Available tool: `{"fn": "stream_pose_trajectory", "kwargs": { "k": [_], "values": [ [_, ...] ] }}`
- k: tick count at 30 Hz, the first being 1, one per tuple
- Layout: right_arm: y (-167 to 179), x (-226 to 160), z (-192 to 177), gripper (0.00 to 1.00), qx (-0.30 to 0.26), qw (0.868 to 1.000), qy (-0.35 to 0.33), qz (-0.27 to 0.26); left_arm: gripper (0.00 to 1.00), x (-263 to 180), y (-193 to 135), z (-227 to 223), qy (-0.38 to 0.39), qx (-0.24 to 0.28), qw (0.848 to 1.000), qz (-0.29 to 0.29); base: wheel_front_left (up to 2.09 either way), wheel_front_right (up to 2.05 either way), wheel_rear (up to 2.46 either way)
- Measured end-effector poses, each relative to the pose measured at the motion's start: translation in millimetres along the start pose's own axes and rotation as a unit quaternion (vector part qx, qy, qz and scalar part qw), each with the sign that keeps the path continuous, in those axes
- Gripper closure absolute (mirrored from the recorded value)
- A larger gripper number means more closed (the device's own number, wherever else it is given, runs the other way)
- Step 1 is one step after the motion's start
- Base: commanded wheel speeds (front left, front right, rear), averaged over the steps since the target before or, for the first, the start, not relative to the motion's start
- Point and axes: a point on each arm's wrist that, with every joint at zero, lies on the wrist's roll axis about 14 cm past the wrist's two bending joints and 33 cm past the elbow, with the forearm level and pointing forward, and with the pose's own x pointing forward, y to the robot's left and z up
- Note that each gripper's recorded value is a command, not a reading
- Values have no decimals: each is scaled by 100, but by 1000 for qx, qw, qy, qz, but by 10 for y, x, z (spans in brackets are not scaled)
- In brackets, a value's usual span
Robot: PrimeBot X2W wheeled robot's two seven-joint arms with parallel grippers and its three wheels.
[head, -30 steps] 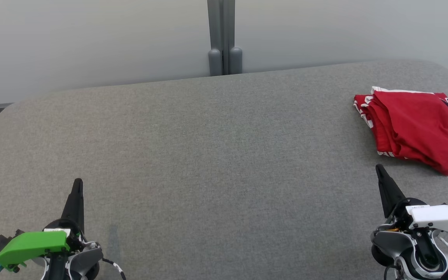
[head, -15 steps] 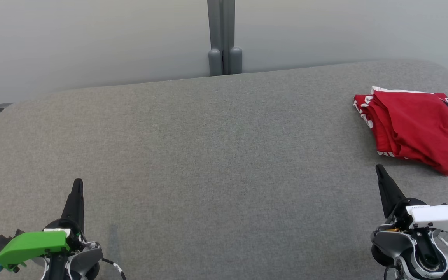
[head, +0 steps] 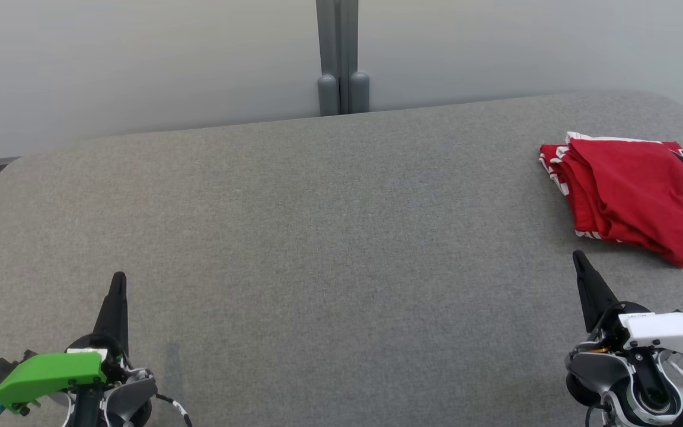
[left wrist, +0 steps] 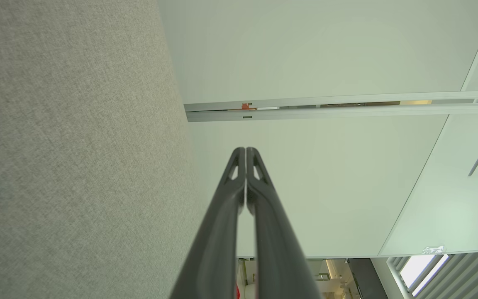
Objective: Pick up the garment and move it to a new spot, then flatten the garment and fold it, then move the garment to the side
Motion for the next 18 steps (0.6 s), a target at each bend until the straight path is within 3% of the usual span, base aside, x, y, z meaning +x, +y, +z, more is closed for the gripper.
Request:
{"fn": "stream_pose_trajectory", "kwargs": {
  "k": [18],
  "values": [
    [0, 0, 0, 100, 0, 1000, 0, 0, 100, 0, 0, -1, 0, 0, 1000, 0, 0, 0, 0]
  ]
}}
